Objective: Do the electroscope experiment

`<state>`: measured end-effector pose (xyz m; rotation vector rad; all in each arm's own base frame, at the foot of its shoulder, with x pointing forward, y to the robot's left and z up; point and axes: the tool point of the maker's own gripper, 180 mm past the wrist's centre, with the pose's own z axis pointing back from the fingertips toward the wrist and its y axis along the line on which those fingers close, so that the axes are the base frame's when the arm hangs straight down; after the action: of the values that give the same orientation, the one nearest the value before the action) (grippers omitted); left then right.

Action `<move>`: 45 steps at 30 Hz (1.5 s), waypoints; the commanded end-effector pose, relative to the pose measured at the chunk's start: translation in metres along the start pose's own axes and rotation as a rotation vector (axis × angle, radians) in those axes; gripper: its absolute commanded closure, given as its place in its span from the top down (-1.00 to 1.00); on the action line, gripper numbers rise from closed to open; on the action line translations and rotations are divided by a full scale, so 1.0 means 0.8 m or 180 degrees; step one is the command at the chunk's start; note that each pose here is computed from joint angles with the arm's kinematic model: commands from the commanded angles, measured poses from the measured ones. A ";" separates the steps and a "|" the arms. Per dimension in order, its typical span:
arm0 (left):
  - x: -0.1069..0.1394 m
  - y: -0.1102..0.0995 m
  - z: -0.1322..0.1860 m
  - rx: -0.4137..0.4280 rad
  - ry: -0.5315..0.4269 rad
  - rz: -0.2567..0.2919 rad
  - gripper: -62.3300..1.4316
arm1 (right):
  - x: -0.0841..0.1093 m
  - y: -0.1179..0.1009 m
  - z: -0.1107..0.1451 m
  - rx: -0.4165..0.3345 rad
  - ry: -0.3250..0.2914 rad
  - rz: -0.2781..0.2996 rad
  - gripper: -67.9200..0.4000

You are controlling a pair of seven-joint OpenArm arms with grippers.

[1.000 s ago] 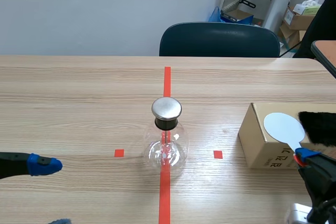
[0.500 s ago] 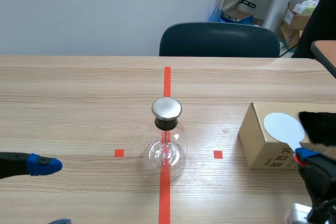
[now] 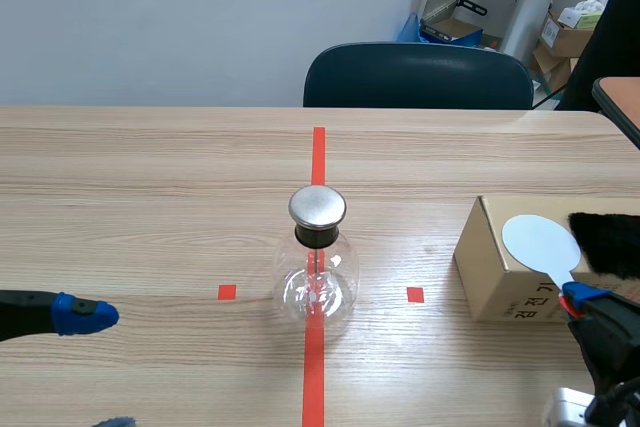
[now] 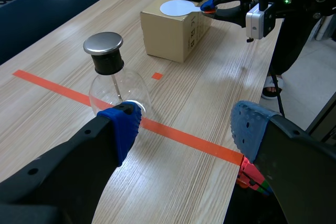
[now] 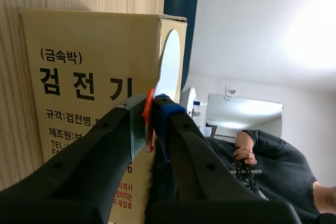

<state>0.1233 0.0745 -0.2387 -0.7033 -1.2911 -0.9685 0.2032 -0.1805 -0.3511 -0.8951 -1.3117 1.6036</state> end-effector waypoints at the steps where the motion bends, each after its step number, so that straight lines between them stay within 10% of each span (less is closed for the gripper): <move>1: 0.014 -0.001 -0.005 0.0012 -0.0141 0.0020 0.27 | -0.010 -0.010 -0.001 -0.0058 0.0023 0.0072 -0.95; 35: 0.014 -0.001 -0.005 0.0012 -0.0139 0.0020 0.27 | -0.012 -0.011 -0.001 -0.0062 0.0060 0.0073 -0.95; 45: 0.014 0.000 -0.006 0.0037 -0.0142 0.0020 0.25 | -0.012 -0.055 -0.013 -0.0469 0.0137 0.0124 -0.95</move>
<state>0.1239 0.0744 -0.2389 -0.6987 -1.2944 -0.9580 0.2154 -0.1818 -0.3283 -0.9894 -1.3583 1.5365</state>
